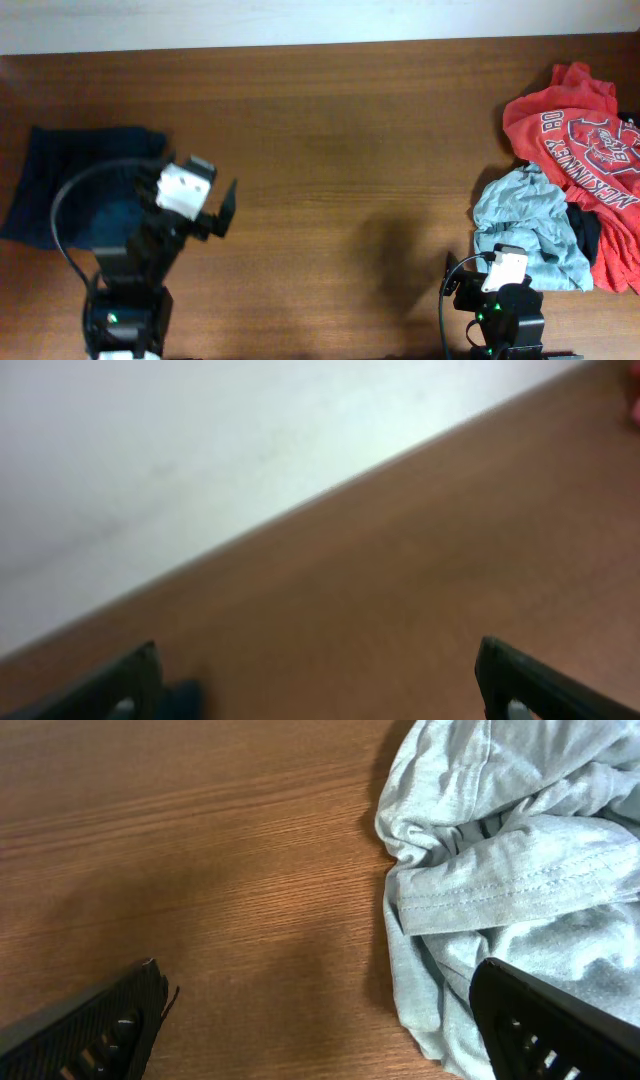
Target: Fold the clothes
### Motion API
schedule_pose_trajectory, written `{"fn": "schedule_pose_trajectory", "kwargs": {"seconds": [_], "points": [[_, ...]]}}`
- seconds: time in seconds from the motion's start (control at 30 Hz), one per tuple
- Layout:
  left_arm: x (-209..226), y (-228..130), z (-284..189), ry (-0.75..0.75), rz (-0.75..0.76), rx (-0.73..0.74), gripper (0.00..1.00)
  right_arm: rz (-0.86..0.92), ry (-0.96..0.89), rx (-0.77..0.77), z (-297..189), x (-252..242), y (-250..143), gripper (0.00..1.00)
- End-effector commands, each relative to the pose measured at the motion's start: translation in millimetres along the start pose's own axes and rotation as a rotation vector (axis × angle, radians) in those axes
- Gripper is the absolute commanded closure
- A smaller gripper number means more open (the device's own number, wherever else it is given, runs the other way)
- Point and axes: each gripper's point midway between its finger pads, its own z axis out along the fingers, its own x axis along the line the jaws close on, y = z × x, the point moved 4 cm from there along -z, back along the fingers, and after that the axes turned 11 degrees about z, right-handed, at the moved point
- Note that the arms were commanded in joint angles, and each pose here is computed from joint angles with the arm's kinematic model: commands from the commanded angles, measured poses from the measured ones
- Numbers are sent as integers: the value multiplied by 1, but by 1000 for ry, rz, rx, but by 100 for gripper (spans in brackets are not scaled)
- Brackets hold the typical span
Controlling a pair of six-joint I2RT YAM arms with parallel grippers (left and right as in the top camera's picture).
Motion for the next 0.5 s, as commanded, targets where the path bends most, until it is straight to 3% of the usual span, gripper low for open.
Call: {"fn": "schedule_pose_trajectory", "kwargs": {"seconds": [0.0, 0.47], "points": [[-20, -14, -14, -8, 20, -45, 0, 12, -2, -4, 1, -1, -1, 1], [-66, -74, -42, 106, 74, -186, 0, 12, -2, -4, 1, -1, -1, 1]]}}
